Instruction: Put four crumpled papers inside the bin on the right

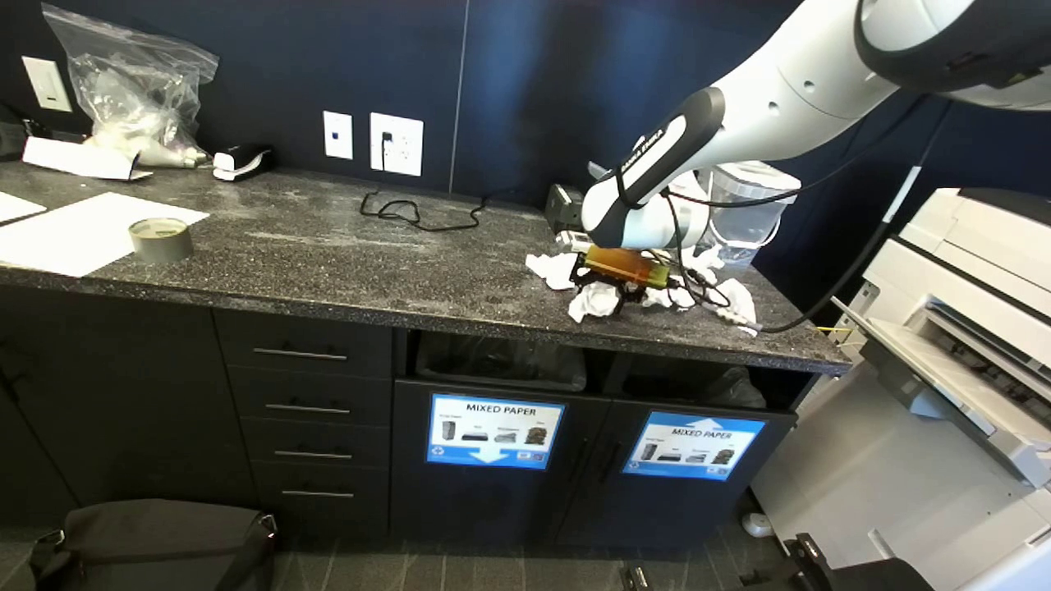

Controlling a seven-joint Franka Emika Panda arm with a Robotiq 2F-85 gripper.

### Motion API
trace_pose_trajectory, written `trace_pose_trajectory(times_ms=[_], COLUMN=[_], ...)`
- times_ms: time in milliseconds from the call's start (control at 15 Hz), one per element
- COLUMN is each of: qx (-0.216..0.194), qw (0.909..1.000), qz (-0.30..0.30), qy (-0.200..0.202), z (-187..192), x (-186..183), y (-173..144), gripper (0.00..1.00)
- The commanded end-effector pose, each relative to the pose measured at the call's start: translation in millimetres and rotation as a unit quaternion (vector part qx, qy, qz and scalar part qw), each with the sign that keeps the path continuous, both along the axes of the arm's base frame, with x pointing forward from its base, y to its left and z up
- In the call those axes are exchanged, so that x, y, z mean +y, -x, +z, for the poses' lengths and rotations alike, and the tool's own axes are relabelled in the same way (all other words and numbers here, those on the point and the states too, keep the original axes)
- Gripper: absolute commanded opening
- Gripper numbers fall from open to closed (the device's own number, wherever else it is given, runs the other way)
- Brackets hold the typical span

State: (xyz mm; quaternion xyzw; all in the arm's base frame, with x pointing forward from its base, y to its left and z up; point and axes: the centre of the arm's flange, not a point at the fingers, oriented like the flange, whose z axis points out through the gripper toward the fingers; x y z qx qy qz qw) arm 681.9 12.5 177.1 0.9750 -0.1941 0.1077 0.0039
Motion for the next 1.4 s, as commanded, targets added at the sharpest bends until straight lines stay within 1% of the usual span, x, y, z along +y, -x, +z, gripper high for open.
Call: trace_pose_trajectory(times_ms=[0, 67, 200, 400, 533, 667, 733, 800, 1200, 1333], qx=[0.008, 0.012, 0.019, 0.033, 0.045, 0.058, 0.063, 0.069, 0.121, 0.130], qw=[0.9998, 0.9998, 0.9995, 0.9989, 0.9981, 0.9969, 0.9963, 0.9956, 0.9866, 0.9846], qz=[0.012, 0.014, 0.021, 0.030, 0.038, 0.049, 0.053, 0.057, 0.094, 0.099], qy=[0.012, 0.012, 0.013, 0.017, 0.019, 0.023, 0.025, 0.027, 0.057, 0.061], z=[2.4, 3.5, 5.0, 4.7, 3.4, 1.8, 1.2, 0.0, -12.0, -16.3], x=[0.5, -0.4, -0.4, -2.0, -3.7, -4.7, -5.5, -6.1, -18.7, -27.3], y=[-12.9, -13.4, -14.3, -12.2, -10.6, -8.5, -7.3, -6.1, 10.2, 19.9], gripper=[0.58, 0.49, 0.34, 0.16, 0.13, 0.14, 0.10, 0.13, 0.13, 0.14])
